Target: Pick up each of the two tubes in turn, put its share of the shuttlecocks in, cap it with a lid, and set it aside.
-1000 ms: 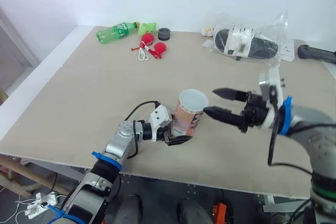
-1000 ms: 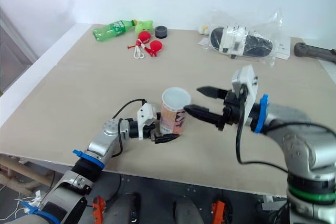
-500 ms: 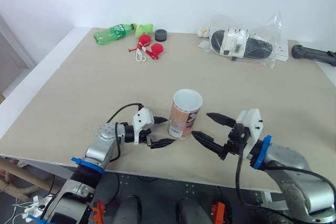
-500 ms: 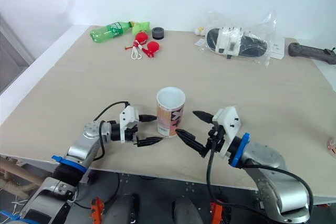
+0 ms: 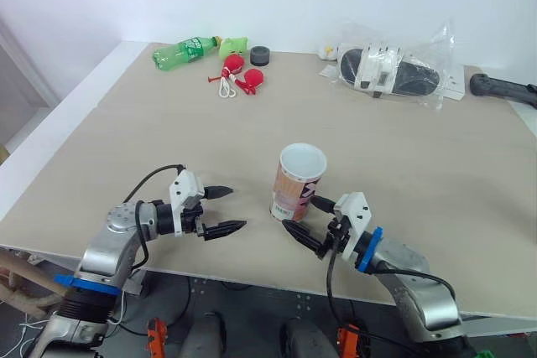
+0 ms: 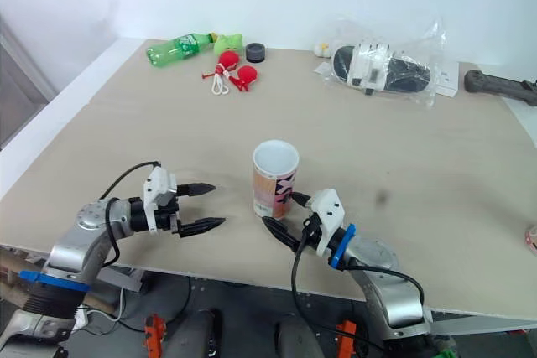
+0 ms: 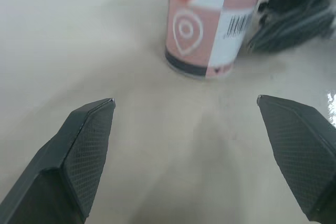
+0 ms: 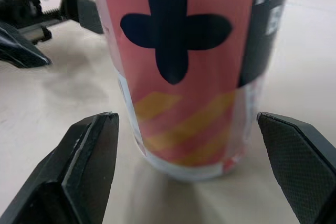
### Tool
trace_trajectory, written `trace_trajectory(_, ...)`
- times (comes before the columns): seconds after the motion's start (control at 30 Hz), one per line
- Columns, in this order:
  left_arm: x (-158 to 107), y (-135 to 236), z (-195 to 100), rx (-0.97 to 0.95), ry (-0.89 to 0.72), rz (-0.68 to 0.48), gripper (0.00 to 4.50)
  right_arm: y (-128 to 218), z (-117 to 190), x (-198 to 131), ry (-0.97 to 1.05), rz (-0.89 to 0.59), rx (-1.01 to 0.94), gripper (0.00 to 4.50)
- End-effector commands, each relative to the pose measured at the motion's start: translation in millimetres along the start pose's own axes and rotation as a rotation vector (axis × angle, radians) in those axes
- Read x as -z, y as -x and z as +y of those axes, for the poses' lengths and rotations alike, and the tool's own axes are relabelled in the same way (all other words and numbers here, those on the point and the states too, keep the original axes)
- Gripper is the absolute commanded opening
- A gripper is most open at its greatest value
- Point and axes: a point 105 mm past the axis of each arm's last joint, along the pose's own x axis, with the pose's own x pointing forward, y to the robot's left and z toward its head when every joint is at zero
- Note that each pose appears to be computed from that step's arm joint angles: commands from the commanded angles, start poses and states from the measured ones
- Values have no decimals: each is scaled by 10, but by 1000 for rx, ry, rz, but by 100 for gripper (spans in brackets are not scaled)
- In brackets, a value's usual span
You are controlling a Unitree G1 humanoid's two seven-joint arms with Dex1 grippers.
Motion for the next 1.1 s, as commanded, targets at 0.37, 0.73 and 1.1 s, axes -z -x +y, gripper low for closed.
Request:
trace_trajectory(0.37, -177, 44, -47, -18, -29, -28, 448, -378, 76, -163, 71, -79, -132, 450)
trace_trajectory(0.73, -144, 28, -72, -27, -20, -23, 450, -544, 136, -162, 87, -86, -180, 380)
trace_trajectory(1.1, -218, -53, -59, -27, -19, -50, 450, -320, -83, -339, 51, -154, -23, 297)
